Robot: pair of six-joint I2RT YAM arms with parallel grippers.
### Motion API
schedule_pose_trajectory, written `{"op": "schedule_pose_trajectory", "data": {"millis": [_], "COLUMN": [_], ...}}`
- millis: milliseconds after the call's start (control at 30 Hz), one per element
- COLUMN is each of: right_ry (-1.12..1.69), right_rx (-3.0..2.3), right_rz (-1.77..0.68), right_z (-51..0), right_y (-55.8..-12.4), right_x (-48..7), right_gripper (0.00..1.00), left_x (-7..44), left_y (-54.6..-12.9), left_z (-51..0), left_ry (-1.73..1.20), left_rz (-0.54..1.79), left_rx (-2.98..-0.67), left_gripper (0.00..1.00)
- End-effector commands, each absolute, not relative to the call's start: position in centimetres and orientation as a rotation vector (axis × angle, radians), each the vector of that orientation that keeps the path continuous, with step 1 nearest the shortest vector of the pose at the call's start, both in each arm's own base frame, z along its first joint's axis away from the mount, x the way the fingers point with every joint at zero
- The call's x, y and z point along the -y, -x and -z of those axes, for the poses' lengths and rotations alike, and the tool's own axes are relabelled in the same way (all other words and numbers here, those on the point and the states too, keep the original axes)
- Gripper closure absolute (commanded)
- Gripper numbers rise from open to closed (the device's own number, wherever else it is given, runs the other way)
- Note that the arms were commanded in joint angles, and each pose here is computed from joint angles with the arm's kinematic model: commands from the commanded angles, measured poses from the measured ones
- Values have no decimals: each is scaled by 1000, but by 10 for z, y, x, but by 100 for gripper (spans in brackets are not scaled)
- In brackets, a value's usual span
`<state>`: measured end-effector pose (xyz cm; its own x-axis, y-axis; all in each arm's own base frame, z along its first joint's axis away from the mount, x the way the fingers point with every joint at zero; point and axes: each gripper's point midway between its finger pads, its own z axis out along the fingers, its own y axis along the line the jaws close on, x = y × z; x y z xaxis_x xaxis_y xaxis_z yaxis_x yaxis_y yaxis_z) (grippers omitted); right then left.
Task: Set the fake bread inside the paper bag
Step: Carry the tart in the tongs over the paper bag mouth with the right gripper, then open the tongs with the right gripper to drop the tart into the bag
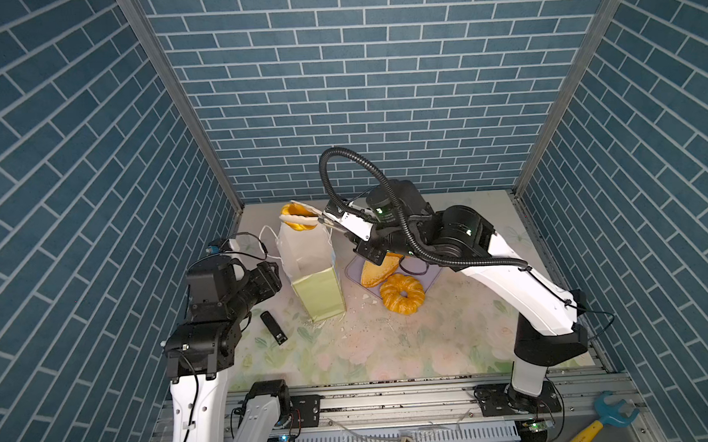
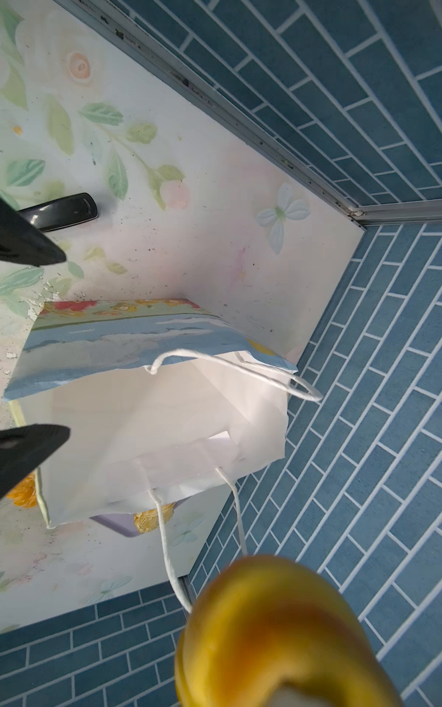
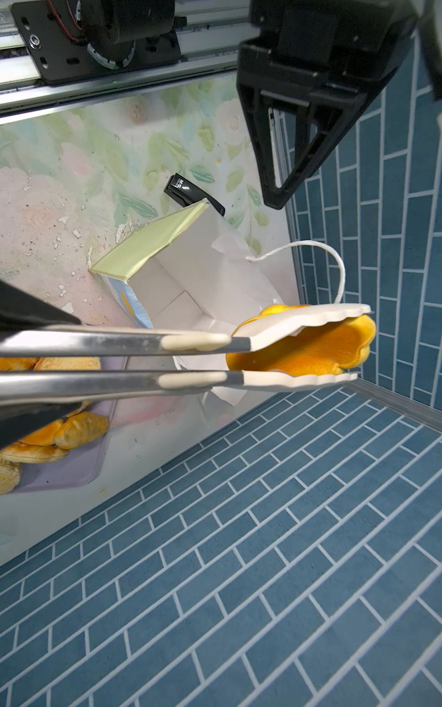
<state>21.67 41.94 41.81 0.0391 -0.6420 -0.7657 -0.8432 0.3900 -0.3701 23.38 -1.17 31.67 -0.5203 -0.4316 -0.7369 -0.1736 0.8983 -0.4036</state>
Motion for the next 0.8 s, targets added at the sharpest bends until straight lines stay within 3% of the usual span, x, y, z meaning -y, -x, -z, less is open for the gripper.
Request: {"op": "schedule_pose_trajectory", "data": {"millis": [0, 467, 767], "right_ry": [1341, 1417, 1376], "right_rx": [-1702, -1892, -1881], "right_rz": [-244, -207, -218], "right_z": [-407, -349, -362], "right_y": [-220, -224, -225], "right_x": [-426, -428, -424], "right_gripper": [75, 70, 48], "left_x": [9, 16, 21], "left_y": [-230, -235, -241], "left_z": [-323, -314, -308], "left_ry": [430, 412, 405], "left_rz": [327, 369, 403], "left_rx": [-2108, -2137, -2153], "left_gripper": [33, 33, 33]}}
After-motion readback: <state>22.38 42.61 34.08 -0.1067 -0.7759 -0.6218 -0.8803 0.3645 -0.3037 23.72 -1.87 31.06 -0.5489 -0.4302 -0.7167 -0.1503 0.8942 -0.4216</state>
